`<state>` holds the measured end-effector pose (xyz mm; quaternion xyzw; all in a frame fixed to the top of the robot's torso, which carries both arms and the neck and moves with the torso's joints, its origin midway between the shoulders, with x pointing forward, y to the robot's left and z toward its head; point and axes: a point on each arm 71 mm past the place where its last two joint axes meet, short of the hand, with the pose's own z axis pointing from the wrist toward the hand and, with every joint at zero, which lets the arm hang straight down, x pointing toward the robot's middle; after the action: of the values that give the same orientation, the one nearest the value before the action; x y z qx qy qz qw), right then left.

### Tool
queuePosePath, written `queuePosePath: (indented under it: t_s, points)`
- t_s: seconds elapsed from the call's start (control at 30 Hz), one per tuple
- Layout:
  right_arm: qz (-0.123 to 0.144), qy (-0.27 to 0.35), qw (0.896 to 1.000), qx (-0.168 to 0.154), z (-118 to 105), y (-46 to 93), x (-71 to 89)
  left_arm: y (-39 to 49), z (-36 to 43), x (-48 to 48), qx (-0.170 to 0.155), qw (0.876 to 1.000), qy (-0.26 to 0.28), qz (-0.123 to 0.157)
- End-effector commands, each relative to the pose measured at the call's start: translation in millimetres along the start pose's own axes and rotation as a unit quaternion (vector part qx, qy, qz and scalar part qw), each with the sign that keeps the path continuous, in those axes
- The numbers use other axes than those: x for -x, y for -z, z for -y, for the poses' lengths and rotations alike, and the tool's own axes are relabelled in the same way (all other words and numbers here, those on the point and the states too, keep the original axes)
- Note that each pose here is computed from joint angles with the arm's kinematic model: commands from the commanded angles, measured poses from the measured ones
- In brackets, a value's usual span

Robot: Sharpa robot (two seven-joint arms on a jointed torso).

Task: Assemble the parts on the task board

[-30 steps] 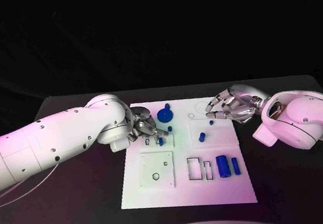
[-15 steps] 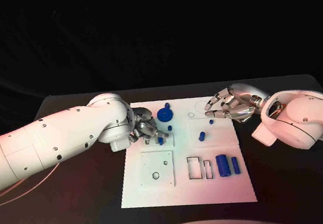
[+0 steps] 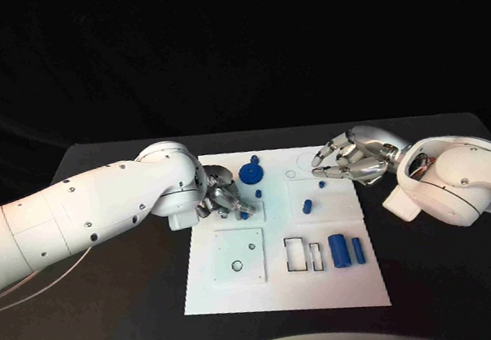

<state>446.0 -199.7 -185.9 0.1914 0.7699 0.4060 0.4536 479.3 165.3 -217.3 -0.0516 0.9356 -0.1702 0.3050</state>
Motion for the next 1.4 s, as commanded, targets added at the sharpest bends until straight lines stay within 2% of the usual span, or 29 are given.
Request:
queuePosePath:
  t_s: [0.03,0.83,1.1,1.4]
  points:
    - [-0.004,0.004,1.0,0.005,-1.2,-0.3,-1.2,-0.2,2.0,-1.6,-0.001,1.0,-0.007,-0.012]
    - [-0.013,0.006,1.0,-0.001,0.7,-2.0,-1.7,0.5,1.9,0.3,-0.01,1.0,0.023,-0.002]
    - [-0.016,0.009,1.0,-0.005,2.2,-2.3,-1.3,2.1,-2.0,1.7,-0.016,0.999,0.049,-0.001]
    - [-0.018,0.01,1.0,-0.008,3.7,-2.6,-1.2,4.7,-5.3,4.4,-0.026,0.997,0.069,0.016]
